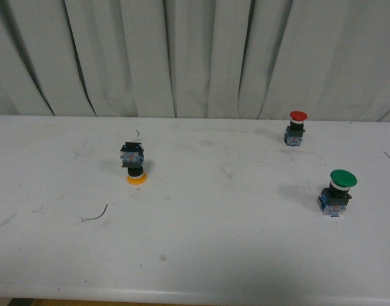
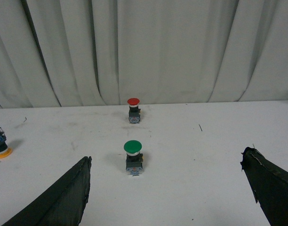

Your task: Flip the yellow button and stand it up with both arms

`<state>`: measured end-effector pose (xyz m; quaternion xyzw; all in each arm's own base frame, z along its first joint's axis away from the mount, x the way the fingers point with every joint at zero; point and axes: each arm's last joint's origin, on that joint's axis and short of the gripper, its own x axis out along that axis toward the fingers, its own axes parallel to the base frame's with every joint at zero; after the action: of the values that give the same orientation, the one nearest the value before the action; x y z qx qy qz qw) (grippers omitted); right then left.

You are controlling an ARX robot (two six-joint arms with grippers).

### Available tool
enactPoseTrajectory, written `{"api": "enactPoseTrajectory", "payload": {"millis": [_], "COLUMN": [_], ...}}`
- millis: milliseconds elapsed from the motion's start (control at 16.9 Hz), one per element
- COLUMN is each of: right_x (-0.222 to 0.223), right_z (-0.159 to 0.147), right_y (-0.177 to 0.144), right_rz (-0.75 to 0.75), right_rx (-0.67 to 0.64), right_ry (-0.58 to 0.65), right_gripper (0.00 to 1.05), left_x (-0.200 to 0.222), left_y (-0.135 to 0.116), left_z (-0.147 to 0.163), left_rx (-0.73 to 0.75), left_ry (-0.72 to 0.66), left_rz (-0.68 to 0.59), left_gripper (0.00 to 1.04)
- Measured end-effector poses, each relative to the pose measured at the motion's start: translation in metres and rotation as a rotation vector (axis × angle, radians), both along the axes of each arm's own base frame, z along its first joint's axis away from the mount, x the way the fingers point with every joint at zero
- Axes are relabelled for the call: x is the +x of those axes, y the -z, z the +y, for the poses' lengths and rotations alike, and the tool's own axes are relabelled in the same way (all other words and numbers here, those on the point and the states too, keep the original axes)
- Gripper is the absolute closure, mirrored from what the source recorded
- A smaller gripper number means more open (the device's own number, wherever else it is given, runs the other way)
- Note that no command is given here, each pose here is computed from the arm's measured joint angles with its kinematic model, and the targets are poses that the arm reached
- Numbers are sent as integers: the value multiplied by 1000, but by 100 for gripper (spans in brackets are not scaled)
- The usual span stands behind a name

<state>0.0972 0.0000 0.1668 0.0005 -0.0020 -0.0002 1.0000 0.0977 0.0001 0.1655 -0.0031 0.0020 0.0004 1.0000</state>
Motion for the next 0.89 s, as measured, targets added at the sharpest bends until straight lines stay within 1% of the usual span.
{"api": "enactPoseTrajectory", "payload": {"millis": [888], "right_x": [0], "right_z": [0], "right_y": [0], "right_rz": [0], "right_rx": [0], "right_ry": [0], "right_gripper": [6], "left_x": [0], "left_y": [0], "left_z": [0], "left_rx": [0], "left_ry": [0], "left_rz": [0], "left_gripper": [7]}}
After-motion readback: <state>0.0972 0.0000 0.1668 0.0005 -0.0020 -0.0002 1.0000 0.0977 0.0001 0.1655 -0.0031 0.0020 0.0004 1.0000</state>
